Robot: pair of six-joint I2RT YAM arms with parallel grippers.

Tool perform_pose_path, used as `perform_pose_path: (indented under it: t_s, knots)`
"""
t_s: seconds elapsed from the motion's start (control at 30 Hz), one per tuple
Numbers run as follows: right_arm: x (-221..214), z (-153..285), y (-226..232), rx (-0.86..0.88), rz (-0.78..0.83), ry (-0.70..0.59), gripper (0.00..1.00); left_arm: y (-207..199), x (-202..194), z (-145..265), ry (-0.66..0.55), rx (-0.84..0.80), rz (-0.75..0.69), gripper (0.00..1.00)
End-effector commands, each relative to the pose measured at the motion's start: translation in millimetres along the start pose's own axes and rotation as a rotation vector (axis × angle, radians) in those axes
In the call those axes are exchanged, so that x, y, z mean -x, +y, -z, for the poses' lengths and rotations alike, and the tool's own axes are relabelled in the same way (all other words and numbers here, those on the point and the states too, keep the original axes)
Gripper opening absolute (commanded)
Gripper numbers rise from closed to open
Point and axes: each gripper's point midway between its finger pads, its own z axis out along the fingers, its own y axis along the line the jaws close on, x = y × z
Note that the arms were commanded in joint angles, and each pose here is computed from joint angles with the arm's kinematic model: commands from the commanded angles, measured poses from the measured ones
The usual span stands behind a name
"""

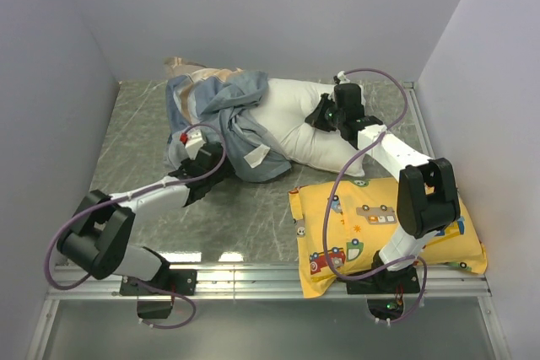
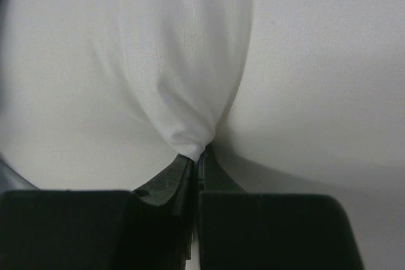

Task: Remove the pillowcase from the pillow

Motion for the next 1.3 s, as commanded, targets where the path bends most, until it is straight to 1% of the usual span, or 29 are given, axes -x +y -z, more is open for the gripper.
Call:
perform_pose_path:
  t_s: [0.0,0.03,0.07,0.13,0.33,0.43,0.53,0.57,0.63,0.67,0.73,0.77,0.83,0.9,0.93,1.0,1.03,1.1,1.13,1.17,1.2,1.23,1.27]
  knots:
    - [-18,-6,-17,-0.064,0.020,0.052,0.00,-8,14,-5,-0.051,0.050,-0.045,0.80]
    - [-18,-5,-17,-0.066,0.021,0.052,0.00,-14,23,-5,-0.069,0.051,-0.050,0.78]
    - [-18,-5,-17,-0.066,0.026,0.052,0.00,-16,27,-5,-0.083,0.058,-0.058,0.73]
    - [-18,-3,-20,-0.079,0.031,0.050,0.00,-26,30,-4,-0.093,0.037,-0.075,0.70]
    - [-17,-4,-17,-0.066,0.028,0.054,0.00,-34,28,-16,-0.096,0.050,-0.101,0.73]
    - [-17,-3,-16,-0.066,0.029,0.053,0.00,-35,30,-23,-0.113,0.067,-0.096,0.71]
    - [-14,-1,-17,-0.071,0.035,0.048,0.00,-36,34,-28,-0.135,0.083,-0.083,0.57]
    - [-15,0,-17,-0.071,0.036,0.051,0.00,-42,38,-30,-0.153,0.066,-0.068,0.45]
    - [-16,1,-16,-0.070,0.041,0.052,0.00,-48,43,-34,-0.169,0.063,-0.063,0.33]
    - [-15,1,-18,-0.074,0.041,0.051,0.00,-49,43,-36,-0.169,0.068,-0.067,0.24]
    - [-16,1,-17,-0.074,0.044,0.052,0.00,-53,47,-37,-0.179,0.071,-0.062,0.15]
    - [-16,2,-19,-0.078,0.042,0.051,0.00,-54,47,-38,-0.179,0.073,-0.062,0.09]
    - [-15,2,-20,-0.081,0.045,0.049,0.00,-54,50,-36,-0.182,0.079,-0.059,0.02]
    - [-14,2,-21,-0.089,0.048,0.046,0.00,-51,54,-31,-0.195,0.081,-0.047,0.00]
    - [-12,3,-21,-0.093,0.052,0.044,0.00,-42,51,-27,-0.182,0.112,-0.052,0.00]
    - [-10,3,-23,-0.103,0.050,0.040,0.00,-30,58,-17,-0.203,0.159,-0.034,0.00]
    - [-5,4,-25,-0.108,0.043,0.032,0.00,-22,64,-15,-0.210,0.186,0.009,0.01]
    - [2,5,-31,-0.122,0.028,0.023,0.00,1,70,-3,-0.202,0.250,0.043,0.00]
    - [5,6,-32,-0.122,0.020,0.022,0.00,18,81,-2,-0.209,0.286,0.107,0.01]
    - [8,7,-34,-0.123,0.015,0.015,0.00,24,89,8,-0.204,0.277,0.153,0.00]
    - [14,11,-39,-0.131,0.006,0.004,0.00,35,90,10,-0.195,0.282,0.185,0.01]
    - [16,12,-39,-0.133,0.001,-0.001,0.00,53,102,12,-0.211,0.304,0.241,0.01]
    - [20,13,-41,-0.136,-0.003,-0.007,0.00,61,109,20,-0.228,0.290,0.279,0.00]
